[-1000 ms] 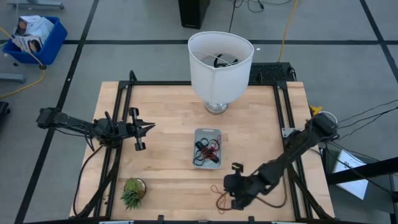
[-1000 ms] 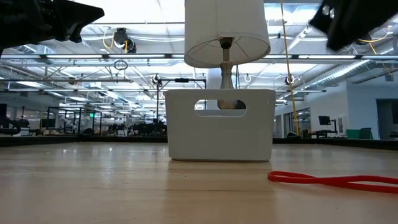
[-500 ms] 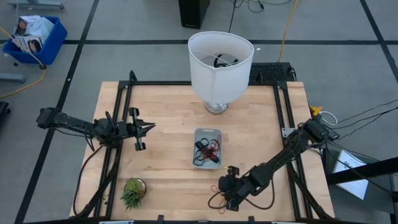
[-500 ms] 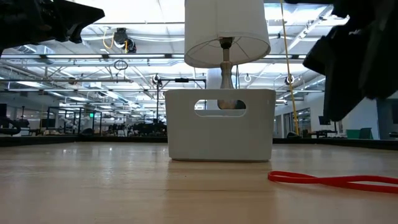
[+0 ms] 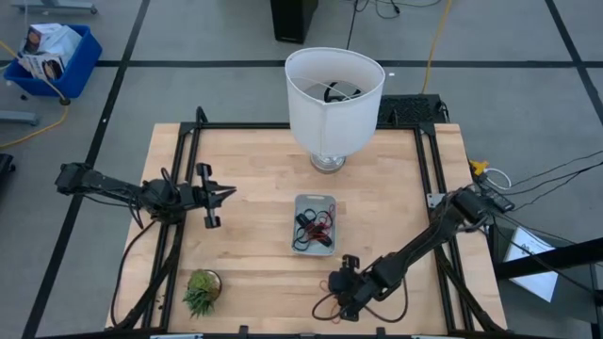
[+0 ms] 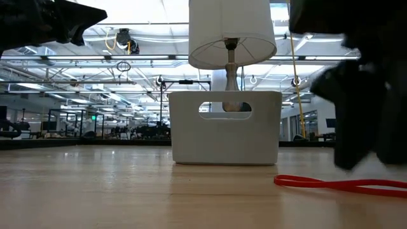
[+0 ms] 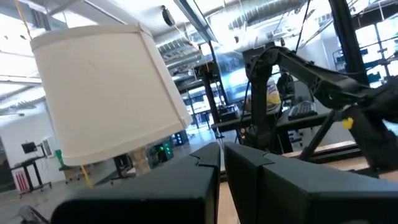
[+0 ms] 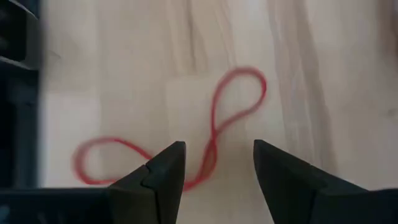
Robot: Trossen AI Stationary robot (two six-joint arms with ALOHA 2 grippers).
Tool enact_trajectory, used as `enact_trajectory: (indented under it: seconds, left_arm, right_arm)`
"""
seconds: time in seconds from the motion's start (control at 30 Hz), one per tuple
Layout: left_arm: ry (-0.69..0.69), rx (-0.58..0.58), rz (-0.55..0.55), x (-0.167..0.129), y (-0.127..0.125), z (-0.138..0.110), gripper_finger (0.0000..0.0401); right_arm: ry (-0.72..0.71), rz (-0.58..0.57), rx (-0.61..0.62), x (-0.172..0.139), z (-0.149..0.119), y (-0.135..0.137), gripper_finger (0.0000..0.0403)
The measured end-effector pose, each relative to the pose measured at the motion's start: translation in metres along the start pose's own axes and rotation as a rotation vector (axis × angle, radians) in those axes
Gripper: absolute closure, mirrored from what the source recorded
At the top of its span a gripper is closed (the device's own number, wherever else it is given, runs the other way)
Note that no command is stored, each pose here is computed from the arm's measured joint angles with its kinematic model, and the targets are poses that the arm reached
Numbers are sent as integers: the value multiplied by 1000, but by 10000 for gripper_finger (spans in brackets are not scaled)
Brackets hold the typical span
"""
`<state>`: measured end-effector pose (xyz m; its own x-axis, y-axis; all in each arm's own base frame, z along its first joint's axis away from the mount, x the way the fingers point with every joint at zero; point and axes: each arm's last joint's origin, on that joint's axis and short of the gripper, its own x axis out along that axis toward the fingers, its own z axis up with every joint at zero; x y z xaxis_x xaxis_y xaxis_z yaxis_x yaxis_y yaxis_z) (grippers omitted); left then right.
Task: Pick and place rubber bands into bin
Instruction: Put the red rubber band into the gray bin
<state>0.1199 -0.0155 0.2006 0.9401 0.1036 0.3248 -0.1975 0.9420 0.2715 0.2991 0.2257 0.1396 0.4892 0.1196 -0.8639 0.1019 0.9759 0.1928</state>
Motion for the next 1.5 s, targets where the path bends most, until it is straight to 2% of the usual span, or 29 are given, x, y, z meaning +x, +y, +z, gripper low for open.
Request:
enact_trajectory:
  seconds: [0.23,0.57,1.0,1.33,1.5]
  left_arm:
    - [29,6,-12,0,-1,-3,370]
    - [29,30,-12,0,-1,-3,370]
    - [43,7,-17,0,-2,-4,370]
    - [42,8,-17,0,-2,-4,371]
    - [42,10,-17,0,-2,-4,371]
  right_arm:
    - [33,-36,-16,14,-8,-1,220]
    - [116,-65,-198,14,-15,-5,220]
    - [16,-104,-136,16,-16,1,223]
    - [11,-203,-74,41,-32,-2,281]
    - [13,-213,-25,47,-34,-4,345]
